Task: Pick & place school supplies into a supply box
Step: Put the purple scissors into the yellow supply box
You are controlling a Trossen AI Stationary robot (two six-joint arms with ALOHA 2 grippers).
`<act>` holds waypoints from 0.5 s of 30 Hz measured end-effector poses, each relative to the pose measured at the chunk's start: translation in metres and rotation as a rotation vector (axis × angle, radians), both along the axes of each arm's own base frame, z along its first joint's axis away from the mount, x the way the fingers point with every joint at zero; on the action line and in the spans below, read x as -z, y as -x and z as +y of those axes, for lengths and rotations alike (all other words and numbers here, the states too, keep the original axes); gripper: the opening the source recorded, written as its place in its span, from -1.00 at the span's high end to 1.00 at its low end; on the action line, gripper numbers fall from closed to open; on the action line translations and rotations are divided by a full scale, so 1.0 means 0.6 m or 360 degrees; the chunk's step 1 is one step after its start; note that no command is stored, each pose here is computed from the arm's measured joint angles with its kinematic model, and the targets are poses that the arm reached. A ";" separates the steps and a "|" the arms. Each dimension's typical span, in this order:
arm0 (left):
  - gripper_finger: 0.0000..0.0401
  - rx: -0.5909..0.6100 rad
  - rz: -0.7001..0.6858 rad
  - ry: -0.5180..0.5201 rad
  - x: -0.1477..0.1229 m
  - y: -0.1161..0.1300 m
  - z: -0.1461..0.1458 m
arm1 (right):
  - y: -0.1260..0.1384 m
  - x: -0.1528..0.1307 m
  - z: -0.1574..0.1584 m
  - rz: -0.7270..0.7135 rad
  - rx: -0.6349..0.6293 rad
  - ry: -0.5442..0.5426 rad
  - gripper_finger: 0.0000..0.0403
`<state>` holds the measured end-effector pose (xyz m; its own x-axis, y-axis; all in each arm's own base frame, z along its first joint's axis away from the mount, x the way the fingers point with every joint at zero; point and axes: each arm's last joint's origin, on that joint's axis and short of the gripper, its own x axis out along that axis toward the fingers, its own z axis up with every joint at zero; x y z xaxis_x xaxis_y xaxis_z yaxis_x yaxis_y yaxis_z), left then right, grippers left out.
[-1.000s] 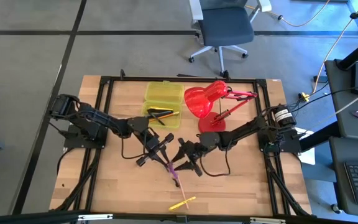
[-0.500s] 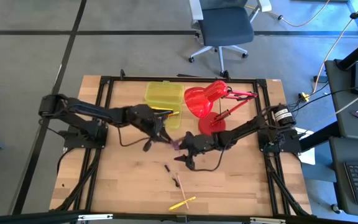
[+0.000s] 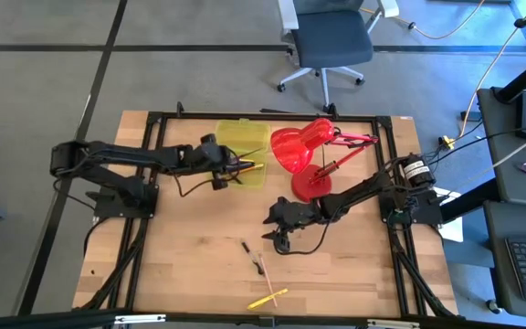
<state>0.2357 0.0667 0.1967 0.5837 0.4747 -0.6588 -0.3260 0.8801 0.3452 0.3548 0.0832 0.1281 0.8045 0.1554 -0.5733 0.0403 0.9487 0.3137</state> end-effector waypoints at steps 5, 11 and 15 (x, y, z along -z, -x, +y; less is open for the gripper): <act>0.89 -0.0043 0.0143 0.0065 0.031 -0.006 0.005 | 0.000 0.000 -0.001 -0.0003 0.0032 0.0027 -0.25; 0.89 -0.0083 0.0336 0.0020 0.032 -0.025 0.008 | 0.000 0.001 -0.003 0.0002 0.0065 0.0053 -0.25; 0.89 -0.0095 0.0455 -0.0086 0.030 -0.037 0.008 | 0.001 0.001 -0.003 0.0007 0.0065 0.0055 -0.25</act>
<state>0.2581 0.0716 0.1787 0.3481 0.5413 -0.7654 -0.2593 0.8402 0.4763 0.3544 0.0816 0.1272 0.8074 0.1023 -0.5811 0.0807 0.9564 0.2806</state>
